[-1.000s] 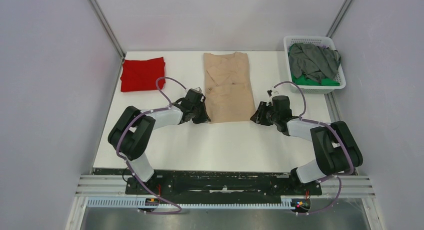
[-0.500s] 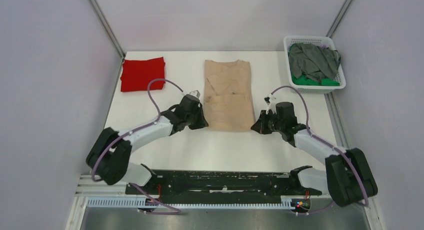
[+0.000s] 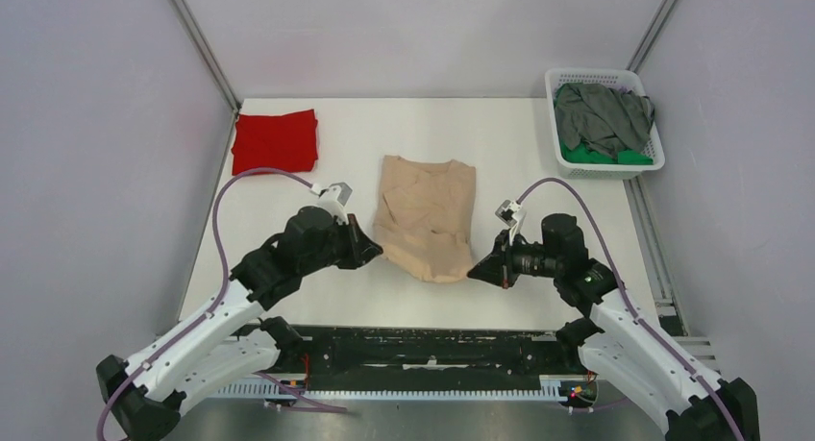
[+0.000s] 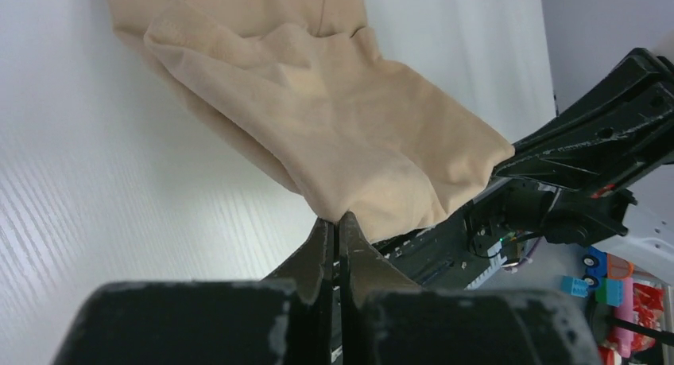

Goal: Fold and stack the t-shirts
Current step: Fold the long partially folded tshirt into a neat square

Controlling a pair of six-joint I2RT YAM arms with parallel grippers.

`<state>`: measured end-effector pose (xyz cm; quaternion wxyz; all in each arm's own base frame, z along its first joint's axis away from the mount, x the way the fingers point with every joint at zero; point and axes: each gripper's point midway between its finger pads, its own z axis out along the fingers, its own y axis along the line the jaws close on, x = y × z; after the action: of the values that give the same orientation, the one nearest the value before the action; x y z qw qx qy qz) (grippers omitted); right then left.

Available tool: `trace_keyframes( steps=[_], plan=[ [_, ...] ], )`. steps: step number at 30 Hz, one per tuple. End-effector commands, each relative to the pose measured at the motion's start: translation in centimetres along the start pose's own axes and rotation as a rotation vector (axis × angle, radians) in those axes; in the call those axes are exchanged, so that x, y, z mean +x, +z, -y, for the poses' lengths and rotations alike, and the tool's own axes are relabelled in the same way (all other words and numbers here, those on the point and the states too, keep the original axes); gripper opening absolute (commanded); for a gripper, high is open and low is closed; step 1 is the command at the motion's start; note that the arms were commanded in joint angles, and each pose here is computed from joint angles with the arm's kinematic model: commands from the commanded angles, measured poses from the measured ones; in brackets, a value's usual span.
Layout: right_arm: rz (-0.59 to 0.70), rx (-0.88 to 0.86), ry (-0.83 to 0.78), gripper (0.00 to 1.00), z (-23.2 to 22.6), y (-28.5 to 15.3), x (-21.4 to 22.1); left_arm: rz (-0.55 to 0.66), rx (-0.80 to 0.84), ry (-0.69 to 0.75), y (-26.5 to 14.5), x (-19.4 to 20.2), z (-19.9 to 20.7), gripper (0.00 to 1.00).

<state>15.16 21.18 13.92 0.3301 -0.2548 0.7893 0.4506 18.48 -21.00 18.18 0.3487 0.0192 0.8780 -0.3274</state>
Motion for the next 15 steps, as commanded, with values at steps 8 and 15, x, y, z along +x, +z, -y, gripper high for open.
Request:
trace_keyframes(
  steps=[8,15],
  plan=[
    [0.120,0.134,-0.028,0.00,1.0,-0.7,-5.2,0.152,-0.102,0.047,-0.4,-3.8,-1.0,0.02],
    [0.180,0.236,0.021,0.00,4.4,-0.3,-10.0,0.257,-0.201,0.073,1.6,-8.6,-1.7,0.02]
  ],
)
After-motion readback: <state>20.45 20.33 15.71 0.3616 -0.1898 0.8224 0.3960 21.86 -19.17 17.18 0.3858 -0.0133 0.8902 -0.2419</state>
